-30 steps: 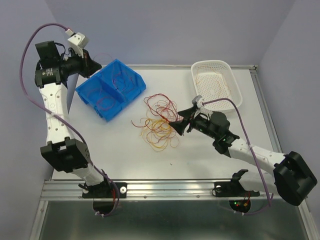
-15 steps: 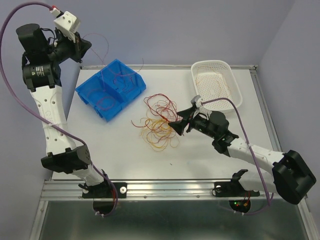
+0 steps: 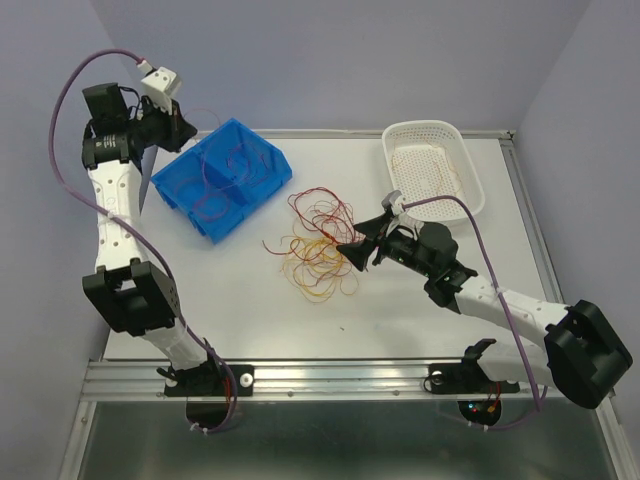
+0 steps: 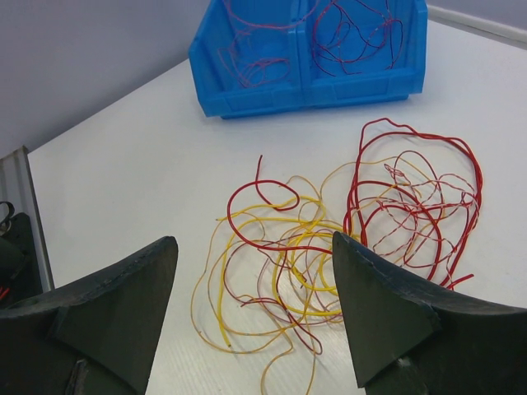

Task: Untangle the cables
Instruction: Place the cable in the bin.

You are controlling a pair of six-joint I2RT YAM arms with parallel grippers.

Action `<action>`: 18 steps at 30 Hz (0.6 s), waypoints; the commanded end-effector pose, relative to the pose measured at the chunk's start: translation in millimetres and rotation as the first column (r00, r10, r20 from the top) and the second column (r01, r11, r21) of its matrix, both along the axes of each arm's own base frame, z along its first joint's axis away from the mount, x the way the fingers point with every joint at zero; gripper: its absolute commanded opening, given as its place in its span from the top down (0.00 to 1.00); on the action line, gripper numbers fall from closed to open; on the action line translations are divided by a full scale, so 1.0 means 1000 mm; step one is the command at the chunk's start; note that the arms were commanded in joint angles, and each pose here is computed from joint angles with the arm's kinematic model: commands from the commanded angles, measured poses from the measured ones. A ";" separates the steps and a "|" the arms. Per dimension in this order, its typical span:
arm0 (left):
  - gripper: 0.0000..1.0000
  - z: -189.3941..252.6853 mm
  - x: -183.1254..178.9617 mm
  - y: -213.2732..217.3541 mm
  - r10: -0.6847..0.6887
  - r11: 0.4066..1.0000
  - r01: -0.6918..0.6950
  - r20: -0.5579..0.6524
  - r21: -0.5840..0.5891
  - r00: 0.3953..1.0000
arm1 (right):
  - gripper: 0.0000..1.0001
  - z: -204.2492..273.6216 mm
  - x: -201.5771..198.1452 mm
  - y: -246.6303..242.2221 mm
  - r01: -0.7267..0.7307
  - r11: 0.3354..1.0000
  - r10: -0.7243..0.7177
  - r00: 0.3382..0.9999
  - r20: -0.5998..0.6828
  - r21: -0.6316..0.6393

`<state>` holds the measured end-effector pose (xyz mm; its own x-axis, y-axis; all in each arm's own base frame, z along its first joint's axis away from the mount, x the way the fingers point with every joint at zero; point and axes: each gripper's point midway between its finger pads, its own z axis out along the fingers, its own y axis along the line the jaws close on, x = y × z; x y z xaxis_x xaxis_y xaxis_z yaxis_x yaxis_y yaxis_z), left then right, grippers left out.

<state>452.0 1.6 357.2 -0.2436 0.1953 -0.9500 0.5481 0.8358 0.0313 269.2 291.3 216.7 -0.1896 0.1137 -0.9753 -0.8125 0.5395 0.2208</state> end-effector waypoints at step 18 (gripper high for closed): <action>1.00 -0.136 0.020 0.095 0.149 0.982 -0.133 -0.121 0.130 0.981 | 0.20 0.031 0.009 0.010 -0.021 0.998 0.019 0.999 0.045 0.051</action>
<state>462.6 81.0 228.8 -0.4199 0.2053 -0.8840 0.4604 0.8876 -0.0126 269.7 295.0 208.9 -0.2190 0.1016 -0.9704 -0.8131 0.5307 0.2390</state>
